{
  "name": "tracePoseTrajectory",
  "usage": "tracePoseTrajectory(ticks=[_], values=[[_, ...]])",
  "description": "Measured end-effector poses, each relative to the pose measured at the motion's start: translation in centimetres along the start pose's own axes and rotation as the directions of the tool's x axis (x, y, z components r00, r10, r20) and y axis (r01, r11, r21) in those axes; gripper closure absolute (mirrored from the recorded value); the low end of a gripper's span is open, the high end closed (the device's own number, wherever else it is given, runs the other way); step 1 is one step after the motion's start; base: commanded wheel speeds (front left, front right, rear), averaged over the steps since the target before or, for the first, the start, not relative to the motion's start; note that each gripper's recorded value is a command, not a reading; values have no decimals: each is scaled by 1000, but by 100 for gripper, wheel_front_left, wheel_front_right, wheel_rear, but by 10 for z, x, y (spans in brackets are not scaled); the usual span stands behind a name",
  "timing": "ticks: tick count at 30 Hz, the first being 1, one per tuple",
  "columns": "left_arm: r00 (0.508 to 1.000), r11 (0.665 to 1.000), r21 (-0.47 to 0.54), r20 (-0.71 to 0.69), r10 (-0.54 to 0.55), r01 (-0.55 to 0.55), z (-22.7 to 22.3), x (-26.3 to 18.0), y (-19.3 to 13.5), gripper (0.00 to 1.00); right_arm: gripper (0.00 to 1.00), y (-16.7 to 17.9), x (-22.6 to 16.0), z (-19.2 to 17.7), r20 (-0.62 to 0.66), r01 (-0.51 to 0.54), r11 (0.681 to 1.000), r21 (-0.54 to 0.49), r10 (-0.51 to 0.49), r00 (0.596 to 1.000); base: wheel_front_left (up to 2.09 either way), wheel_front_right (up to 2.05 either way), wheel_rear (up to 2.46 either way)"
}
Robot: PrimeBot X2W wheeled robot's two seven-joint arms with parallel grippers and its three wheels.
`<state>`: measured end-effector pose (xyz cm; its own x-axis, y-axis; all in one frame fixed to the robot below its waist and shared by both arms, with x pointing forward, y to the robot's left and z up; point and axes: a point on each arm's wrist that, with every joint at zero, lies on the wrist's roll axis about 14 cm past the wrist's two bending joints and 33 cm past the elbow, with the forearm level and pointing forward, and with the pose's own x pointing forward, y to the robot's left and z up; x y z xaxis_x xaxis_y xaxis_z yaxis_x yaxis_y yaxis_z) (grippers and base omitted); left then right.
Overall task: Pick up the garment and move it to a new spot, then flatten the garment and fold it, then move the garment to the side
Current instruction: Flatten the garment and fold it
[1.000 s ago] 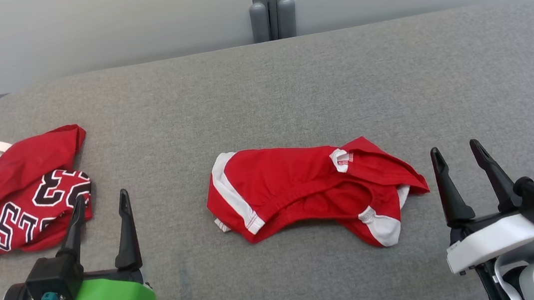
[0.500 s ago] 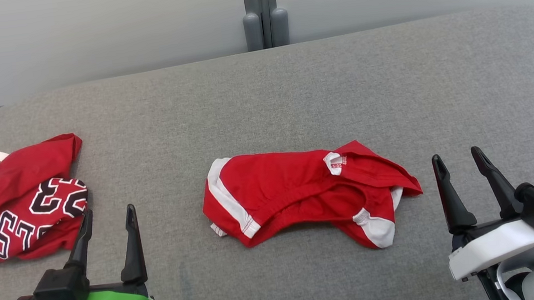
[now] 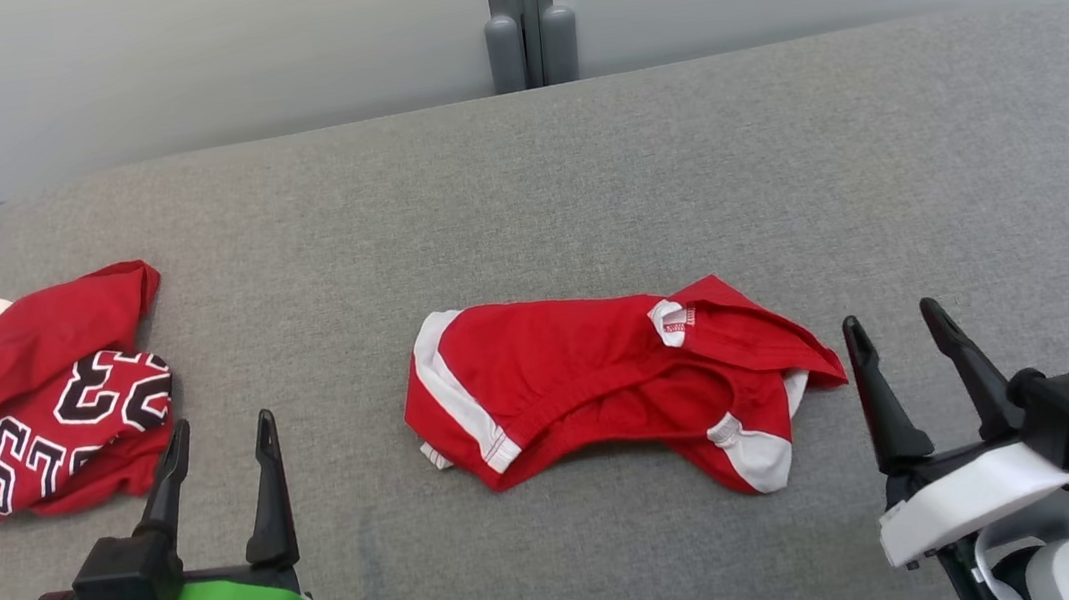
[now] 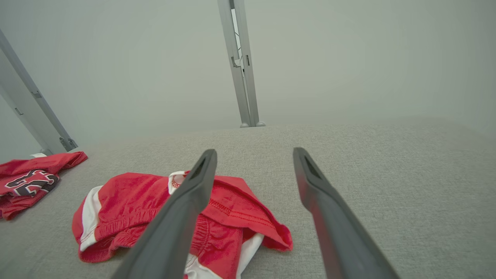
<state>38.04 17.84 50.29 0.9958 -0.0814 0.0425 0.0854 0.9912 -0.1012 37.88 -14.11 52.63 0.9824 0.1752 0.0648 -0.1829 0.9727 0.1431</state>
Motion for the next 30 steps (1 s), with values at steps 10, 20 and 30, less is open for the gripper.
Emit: tracePoseTrajectory(ticks=[10,20,30], values=[[1000,1000,8,25,-9,9,6,18,-2,0,0,86,22,-47,-172,-275,961,39,277,945,0,0,0],[999,999,-2,-4,36,-36,-7,26,10,0,0,136,21,-133,-448,-485,874,38,449,773,0,0,0],[998,998,0,-17,60,-60,-13,29,18,0,100,141,33,-160,-510,-532,847,-11,453,731,0,0,0]])
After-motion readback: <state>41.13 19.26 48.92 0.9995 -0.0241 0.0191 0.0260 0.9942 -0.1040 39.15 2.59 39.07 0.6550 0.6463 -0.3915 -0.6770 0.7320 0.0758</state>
